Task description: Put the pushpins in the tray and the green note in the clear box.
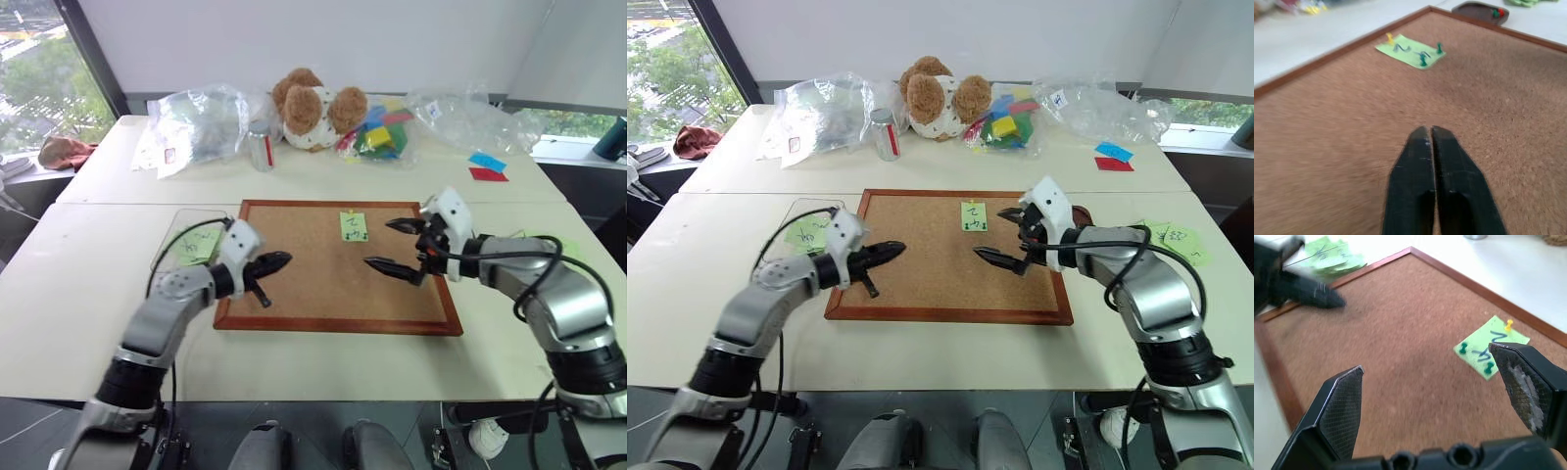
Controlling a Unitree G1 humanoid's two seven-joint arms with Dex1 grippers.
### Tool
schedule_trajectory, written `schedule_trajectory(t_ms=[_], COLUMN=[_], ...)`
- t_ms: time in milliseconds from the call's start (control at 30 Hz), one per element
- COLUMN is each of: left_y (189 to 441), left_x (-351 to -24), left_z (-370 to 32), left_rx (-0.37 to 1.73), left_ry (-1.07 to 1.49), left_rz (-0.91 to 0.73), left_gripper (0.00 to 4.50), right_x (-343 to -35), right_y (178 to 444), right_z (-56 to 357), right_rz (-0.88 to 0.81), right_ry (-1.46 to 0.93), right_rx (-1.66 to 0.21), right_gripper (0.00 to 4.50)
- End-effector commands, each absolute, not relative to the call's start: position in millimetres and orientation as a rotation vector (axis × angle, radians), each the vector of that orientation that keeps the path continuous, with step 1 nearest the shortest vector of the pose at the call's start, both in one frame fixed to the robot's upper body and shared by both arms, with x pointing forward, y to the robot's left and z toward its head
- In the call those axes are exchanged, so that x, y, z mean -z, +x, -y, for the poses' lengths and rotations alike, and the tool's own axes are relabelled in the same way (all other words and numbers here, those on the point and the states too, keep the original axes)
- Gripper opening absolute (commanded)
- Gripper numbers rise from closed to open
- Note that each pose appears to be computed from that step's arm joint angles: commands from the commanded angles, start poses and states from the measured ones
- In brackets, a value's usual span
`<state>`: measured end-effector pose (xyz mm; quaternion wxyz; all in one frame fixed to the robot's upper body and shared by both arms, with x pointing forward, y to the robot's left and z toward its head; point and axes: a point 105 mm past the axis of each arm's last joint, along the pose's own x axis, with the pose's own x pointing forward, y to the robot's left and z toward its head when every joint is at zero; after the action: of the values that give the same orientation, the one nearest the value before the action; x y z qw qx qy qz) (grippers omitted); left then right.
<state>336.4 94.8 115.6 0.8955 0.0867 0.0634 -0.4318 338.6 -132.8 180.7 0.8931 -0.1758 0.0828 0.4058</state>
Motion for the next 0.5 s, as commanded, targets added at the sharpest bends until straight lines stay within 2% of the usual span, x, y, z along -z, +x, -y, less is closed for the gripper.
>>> schedule_trajectory(t_ms=[33,267,500], left_y=[344,349,349], left_x=[-114,-82,-73], left_z=[-87,-91,-95], left_rx=[0.877,0.835,0.813], left_ry=[0.193,0.258,0.289], left_rz=[-0.106,-0.193,-0.216], left_gripper=[0.08,0.08,0.08], right_x=[-190,-190,-171], right_y=[365,411,447], right_z=[129,120,114], right_rz=[-0.152,-0.181,-0.221], right_ry=[-0.347,-0.287,-0.268], right_rx=[-0.727,-0.605,-0.540], right_gripper=[4.50,4.50,4.50])
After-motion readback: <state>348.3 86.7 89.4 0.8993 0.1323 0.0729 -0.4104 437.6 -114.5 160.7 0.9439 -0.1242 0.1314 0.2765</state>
